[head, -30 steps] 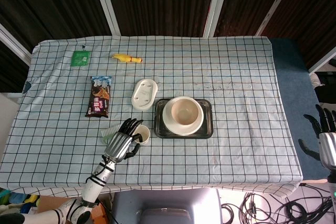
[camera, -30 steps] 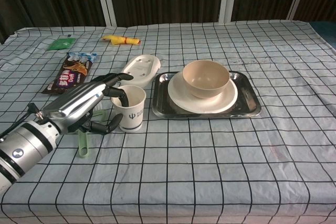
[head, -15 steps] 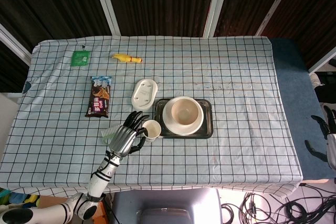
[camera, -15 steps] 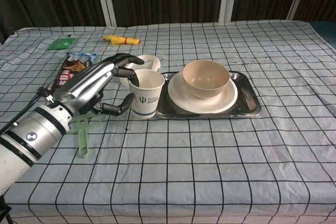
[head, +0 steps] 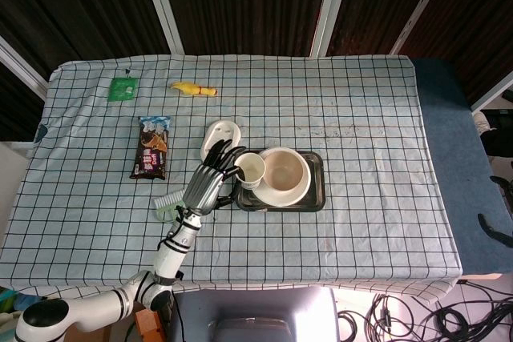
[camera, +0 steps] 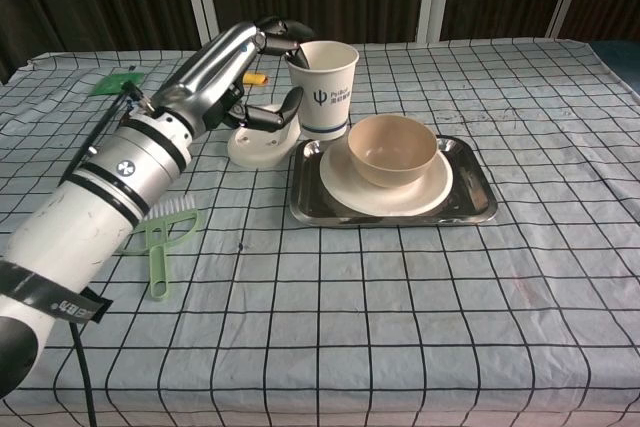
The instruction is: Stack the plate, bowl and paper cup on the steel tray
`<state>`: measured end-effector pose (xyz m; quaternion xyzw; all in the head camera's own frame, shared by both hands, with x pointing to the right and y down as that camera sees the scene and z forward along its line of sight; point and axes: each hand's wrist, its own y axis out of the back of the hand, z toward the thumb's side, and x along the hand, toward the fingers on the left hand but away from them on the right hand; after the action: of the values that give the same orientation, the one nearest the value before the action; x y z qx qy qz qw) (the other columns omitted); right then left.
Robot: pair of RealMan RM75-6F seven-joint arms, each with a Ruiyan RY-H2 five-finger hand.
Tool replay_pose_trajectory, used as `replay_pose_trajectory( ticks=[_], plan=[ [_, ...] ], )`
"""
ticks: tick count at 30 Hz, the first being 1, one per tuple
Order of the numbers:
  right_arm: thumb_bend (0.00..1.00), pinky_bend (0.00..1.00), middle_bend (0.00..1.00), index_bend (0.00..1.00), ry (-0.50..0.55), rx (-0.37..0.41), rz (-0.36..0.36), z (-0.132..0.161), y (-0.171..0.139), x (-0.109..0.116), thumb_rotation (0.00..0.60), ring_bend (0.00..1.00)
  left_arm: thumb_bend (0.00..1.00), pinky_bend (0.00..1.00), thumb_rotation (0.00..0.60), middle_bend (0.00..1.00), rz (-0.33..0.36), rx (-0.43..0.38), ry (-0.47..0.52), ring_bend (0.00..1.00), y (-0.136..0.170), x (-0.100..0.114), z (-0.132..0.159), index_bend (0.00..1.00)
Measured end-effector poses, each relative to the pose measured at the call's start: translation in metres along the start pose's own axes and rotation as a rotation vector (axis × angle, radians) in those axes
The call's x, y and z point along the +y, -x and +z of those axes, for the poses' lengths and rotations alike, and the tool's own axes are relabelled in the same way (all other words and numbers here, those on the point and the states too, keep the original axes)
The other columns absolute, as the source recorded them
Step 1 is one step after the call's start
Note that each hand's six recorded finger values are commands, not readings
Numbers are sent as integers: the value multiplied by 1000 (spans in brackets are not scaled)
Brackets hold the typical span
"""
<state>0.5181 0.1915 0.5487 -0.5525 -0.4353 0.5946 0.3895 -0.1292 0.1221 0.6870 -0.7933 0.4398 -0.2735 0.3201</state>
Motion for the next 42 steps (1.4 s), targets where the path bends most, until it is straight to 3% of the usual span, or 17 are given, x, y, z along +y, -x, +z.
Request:
replay_pose_trajectory(
  ticks=[18,23,28,37,42],
  plan=[
    [203,0,0,225,39,-102,-3,-41,-12,10,600,0,511,0,600,159,-87,51,48,0,-48,-68,22,621],
    [203,0,0,225,48,-110,0,-47,-14,11,600,0,456,0,600,141,-116,87,15,0,-49,-78,12,467],
    [203,0,0,225,50,-106,3,-47,-15,10,600,0,437,0,600,64,-152,127,-39,0,-49,-84,0,35],
    [203,0,0,225,42,-90,11,-40,-14,6,600,0,438,0,600,28,-132,86,-32,0,-42,-70,3,0],
    [203,0,0,225,37,-70,16,-32,-13,3,600,0,437,0,600,22,-127,53,-37,0,-30,-50,4,0]
  ],
)
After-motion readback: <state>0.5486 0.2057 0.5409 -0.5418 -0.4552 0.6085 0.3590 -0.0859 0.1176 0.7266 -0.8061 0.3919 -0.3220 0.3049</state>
